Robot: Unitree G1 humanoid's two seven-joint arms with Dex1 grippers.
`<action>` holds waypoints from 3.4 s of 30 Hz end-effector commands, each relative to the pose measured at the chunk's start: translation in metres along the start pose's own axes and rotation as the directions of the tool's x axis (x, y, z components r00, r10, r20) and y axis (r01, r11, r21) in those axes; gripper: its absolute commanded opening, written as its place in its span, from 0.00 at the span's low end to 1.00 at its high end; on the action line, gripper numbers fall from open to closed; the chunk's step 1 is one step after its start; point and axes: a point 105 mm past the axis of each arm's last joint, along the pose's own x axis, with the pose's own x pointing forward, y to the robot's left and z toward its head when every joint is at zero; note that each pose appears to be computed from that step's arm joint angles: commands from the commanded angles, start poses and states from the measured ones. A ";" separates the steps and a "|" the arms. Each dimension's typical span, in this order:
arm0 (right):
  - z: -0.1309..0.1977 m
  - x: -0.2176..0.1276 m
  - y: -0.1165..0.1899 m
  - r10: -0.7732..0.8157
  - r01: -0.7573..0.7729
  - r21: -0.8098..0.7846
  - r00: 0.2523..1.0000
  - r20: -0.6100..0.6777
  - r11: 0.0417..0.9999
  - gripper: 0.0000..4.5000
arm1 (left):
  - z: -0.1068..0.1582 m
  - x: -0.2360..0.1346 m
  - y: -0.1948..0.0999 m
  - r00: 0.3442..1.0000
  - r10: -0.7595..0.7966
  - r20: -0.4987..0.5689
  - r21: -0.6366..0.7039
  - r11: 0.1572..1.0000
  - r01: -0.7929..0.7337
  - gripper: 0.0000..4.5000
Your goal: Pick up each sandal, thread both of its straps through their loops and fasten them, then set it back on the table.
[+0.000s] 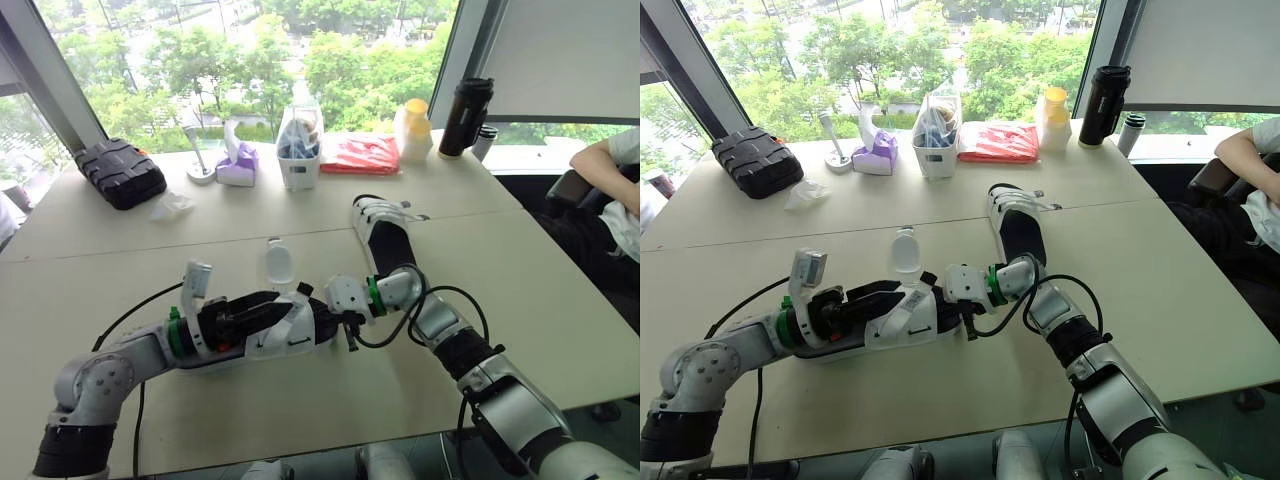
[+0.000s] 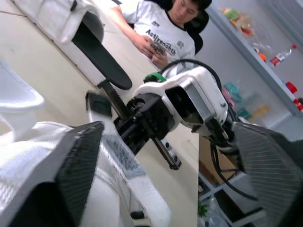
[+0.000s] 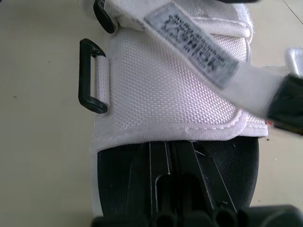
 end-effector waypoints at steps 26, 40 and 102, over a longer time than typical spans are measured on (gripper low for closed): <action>-0.037 0.003 0.019 0.054 -0.042 0.090 0.989 -0.137 0.995 0.00 | 0.029 0.039 0.027 0.892 0.077 -0.445 0.386 0.915 0.114 0.99; -0.039 0.003 0.019 0.043 -0.031 0.085 0.988 -0.148 0.996 0.00 | 0.006 0.054 0.036 0.832 0.022 -0.554 0.326 0.925 0.193 0.99; -0.039 0.005 0.020 0.046 -0.035 0.076 0.988 -0.148 0.996 0.00 | 0.042 0.008 0.005 0.992 0.017 -0.127 0.429 0.902 0.039 0.01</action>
